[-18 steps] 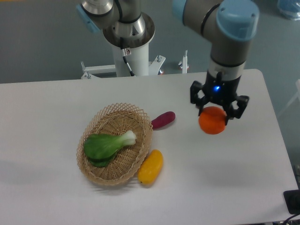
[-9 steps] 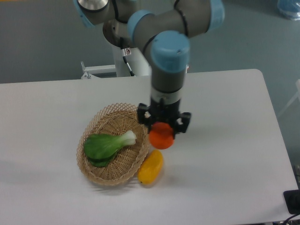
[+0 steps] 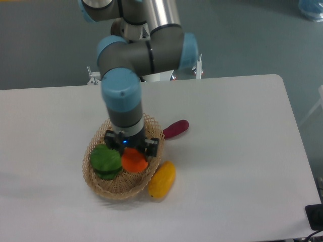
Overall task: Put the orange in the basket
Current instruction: 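Carry the orange over the wicker basket and lower it inside, then open the gripper to release the orange beside the bok choy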
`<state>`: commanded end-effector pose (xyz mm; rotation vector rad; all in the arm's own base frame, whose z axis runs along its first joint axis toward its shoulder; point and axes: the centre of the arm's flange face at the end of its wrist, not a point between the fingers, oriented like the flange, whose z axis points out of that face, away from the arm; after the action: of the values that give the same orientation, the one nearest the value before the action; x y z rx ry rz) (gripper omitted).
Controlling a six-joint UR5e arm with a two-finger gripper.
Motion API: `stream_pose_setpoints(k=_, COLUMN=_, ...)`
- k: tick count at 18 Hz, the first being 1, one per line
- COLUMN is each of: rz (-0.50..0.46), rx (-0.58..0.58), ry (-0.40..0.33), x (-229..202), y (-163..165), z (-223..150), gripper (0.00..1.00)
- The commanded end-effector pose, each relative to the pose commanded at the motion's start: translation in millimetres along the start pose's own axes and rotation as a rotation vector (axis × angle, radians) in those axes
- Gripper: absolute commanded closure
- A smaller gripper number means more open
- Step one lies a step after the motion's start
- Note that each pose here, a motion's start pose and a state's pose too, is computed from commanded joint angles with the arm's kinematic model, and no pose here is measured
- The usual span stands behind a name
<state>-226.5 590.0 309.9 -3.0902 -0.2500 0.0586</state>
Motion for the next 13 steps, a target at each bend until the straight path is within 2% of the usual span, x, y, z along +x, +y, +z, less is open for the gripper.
stream_pose_setpoints(k=3, rz=0.037, rx=-0.033, ry=0.016, x=11, y=-14, z=28, gripper=0.32)
stream_pose_setpoints(k=11, rz=0.049, rx=-0.055, ry=0.017, x=9, y=-34, z=55, gripper=0.31)
stream_pose_setpoints(k=13, rz=0.049, rx=-0.070, ry=0.024, x=9, y=-34, z=65, gripper=0.27)
